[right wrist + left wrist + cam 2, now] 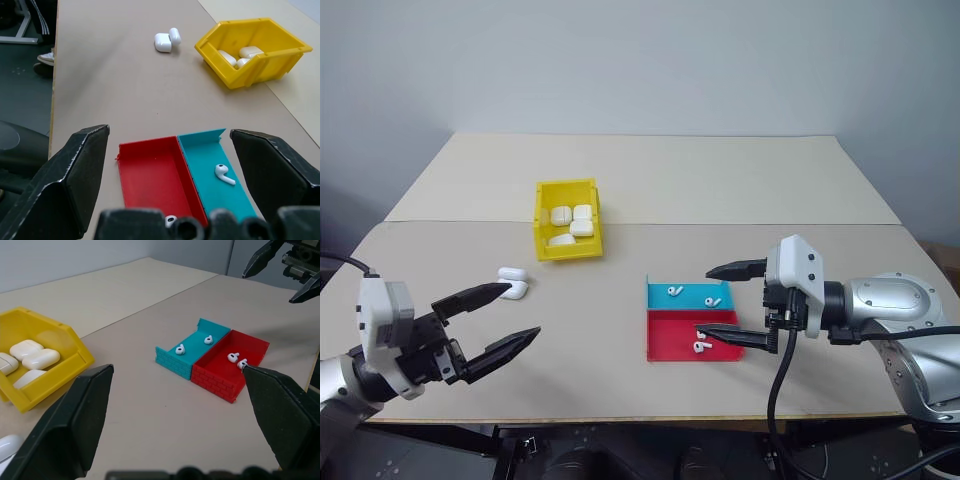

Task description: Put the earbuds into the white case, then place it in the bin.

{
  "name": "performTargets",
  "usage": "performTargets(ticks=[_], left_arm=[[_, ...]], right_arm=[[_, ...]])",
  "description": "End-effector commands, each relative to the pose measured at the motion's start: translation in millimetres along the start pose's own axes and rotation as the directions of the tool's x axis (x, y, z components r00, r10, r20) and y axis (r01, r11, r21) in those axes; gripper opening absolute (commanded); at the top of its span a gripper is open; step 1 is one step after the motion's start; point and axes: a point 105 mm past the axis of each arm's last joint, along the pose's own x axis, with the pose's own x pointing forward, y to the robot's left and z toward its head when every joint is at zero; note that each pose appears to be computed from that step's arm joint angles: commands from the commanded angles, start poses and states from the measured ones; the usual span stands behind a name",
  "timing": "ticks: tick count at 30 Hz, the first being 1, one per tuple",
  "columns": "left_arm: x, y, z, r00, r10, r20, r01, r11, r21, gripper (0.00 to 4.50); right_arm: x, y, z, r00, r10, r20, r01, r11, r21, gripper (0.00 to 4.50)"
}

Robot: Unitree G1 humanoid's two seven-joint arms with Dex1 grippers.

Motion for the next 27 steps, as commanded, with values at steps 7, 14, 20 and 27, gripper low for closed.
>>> performTargets(ticks=[7, 14, 20, 27], left_arm=[[1.0, -7.2, 6.9, 1.000, -0.013, 0.018, 0.012, 0.999, 0.039, 4.50], [-1.0, -9.8, 6.1, 1.000, -0.004, 0.016, 0.003, 1.000, 0.031, 4.50], [-0.9, -9.2, 6.5, 1.000, 0.004, 0.022, -0.004, 1.000, 0.012, 4.50], [-1.7, -7.5, 7.4, 1.000, -0.011, 0.024, 0.010, 1.000, 0.010, 4.50]], right_arm=[[-0.8, -0.9, 8.4, 1.000, 0.011, 0.017, -0.010, 0.999, -0.047, 4.48], [0.5, -2.2, 9.6, 1.000, 0.022, 0.020, -0.021, 0.999, -0.047, 4.48], [2.0, -2.6, 9.7, 0.999, 0.023, 0.023, -0.022, 0.999, -0.046, 4.48], [2.7, -1.4, 9.5, 1.000, 0.016, 0.027, -0.014, 0.999, -0.046, 4.48]])
